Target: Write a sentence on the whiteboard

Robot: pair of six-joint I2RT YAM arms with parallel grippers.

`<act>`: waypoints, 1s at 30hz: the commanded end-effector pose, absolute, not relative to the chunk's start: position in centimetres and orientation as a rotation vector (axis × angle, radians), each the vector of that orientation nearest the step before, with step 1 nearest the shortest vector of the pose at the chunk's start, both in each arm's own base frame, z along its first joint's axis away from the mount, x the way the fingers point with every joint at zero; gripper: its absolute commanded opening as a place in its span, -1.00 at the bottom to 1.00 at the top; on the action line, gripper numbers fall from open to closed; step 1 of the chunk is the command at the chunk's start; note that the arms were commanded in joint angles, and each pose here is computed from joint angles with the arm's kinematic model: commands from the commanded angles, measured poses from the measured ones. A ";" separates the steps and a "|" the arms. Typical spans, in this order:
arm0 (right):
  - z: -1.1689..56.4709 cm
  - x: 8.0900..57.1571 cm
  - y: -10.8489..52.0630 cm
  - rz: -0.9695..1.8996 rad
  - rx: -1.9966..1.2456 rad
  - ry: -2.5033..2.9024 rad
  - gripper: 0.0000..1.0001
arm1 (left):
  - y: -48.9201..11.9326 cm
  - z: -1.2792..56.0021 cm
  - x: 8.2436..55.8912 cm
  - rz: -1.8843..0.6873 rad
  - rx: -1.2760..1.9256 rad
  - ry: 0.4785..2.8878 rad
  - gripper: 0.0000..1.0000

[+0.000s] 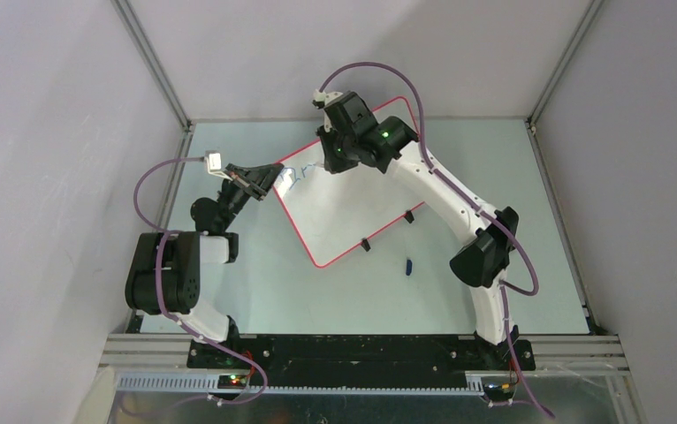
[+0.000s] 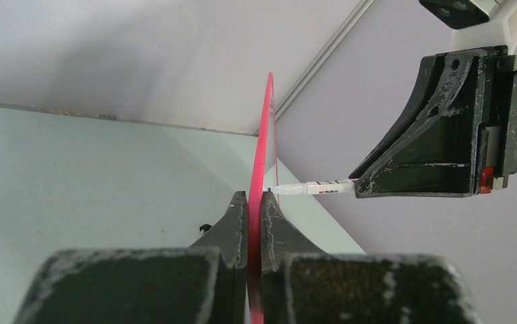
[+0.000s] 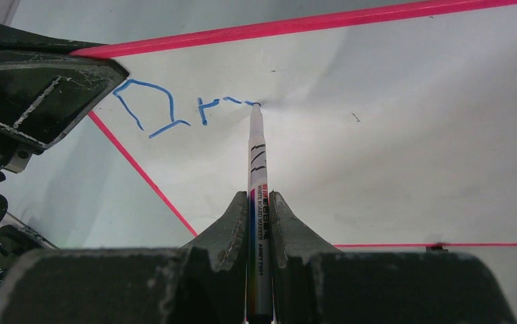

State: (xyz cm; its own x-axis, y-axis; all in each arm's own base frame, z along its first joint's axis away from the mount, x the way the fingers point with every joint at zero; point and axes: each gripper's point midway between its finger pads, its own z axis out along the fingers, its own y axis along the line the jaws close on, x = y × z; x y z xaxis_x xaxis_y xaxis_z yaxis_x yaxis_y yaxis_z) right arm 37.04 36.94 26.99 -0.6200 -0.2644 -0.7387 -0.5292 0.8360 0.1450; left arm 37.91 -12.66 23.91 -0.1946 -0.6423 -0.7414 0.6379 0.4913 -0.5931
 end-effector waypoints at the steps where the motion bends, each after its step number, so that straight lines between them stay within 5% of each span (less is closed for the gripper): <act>1: 28.8 38.1 35.9 0.436 -0.515 2.220 -1.00 | -14.3 23.7 36.5 -1.111 0.179 1.323 -0.98; 30: 29.8 38.2 37.7 0.496 -0.544 2.187 -1.00 | -14.3 23.6 36.5 -1.111 0.179 1.325 -0.97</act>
State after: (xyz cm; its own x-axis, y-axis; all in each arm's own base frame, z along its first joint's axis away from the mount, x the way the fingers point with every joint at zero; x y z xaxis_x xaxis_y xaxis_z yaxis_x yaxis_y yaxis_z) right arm 38.06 36.82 28.41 -0.6036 -0.2366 -0.7614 -0.5179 0.8424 0.1487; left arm 37.90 -12.67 23.92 -0.1940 -0.6419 -0.7419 0.6386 0.4915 -0.5922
